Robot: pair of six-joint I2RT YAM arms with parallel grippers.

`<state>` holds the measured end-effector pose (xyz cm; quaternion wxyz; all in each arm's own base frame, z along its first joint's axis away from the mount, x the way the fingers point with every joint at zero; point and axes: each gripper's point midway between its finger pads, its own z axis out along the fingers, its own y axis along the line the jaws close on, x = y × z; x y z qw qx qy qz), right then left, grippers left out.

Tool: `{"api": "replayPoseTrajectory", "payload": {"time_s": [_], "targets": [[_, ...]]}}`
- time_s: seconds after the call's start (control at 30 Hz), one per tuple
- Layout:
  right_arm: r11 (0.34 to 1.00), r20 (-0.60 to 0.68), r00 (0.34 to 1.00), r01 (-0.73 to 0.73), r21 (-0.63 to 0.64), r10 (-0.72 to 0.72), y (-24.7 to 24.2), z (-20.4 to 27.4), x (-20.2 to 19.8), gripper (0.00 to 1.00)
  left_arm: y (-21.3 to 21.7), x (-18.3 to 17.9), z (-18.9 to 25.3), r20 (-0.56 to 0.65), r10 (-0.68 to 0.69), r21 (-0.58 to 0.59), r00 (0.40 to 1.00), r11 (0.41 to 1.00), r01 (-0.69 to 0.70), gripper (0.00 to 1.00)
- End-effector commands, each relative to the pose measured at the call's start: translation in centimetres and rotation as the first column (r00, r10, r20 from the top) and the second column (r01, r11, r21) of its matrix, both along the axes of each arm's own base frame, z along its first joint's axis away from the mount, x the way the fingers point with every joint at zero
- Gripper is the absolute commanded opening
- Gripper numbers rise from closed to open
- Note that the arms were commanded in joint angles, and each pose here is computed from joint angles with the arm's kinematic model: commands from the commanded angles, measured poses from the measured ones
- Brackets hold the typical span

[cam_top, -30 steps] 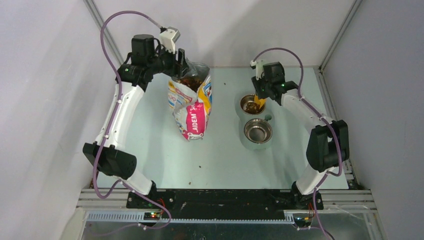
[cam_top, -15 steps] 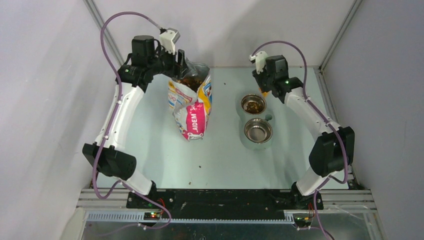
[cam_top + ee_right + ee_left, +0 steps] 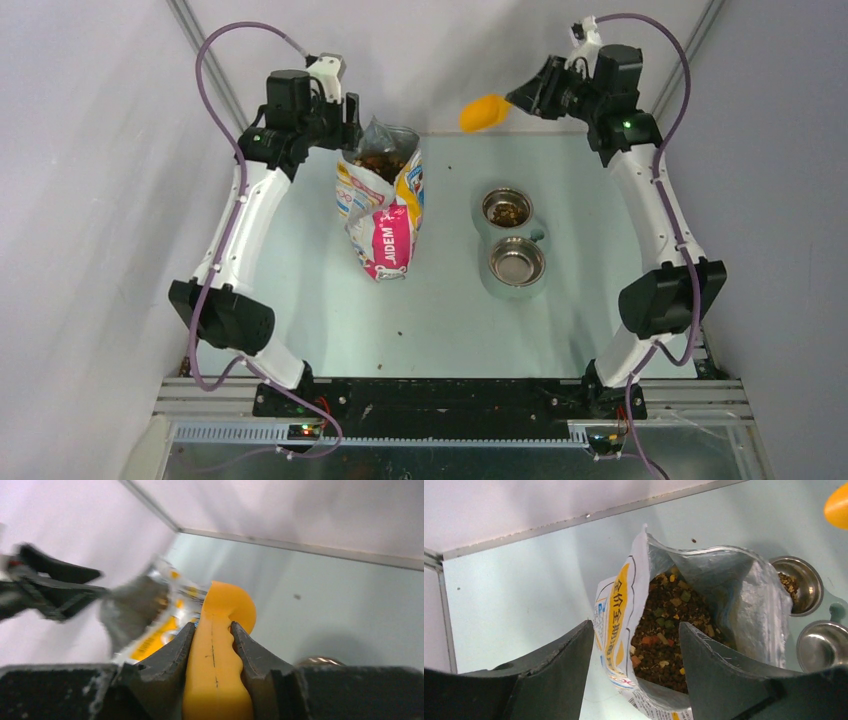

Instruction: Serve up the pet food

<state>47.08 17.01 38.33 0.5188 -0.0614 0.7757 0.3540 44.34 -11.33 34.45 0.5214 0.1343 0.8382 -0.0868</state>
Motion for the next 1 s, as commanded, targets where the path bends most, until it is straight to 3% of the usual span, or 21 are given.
{"api": "replayPoseTrajectory", "payload": {"time_s": [0.0,0.23,0.47,0.6,0.77,0.97], "targets": [[0.955,0.060,0.981,-0.192,0.226,0.183,6.0,6.4,-1.6,0.00,0.6,1.2,0.5,-0.008,0.080,-0.079,0.997,0.994,-0.080,0.70],[0.931,0.111,0.958,-0.285,0.229,0.266,11.6,7.4,-1.9,0.00,0.8,1.4,-0.7,-0.037,0.096,-0.071,0.995,0.993,-0.098,0.68],[0.943,0.149,0.946,-0.308,0.130,0.288,14.0,6.4,-2.3,0.00,0.7,0.9,-2.3,-0.085,0.077,-0.049,0.993,0.996,-0.081,0.66],[0.951,0.170,0.940,-0.306,0.044,0.295,15.0,5.6,-2.5,0.00,0.8,1.0,-3.0,-0.104,0.074,-0.027,0.992,0.997,-0.077,0.59],[0.935,0.217,0.912,-0.319,-0.152,0.347,17.1,3.9,-3.1,0.00,0.5,1.3,-3.4,-0.123,0.056,-0.026,0.991,0.998,-0.060,0.47],[0.930,0.184,0.925,-0.290,-0.225,0.333,18.2,2.3,-1.8,0.00,-0.4,1.0,-4.0,-0.156,0.013,-0.051,0.988,0.998,-0.022,0.34]]}}
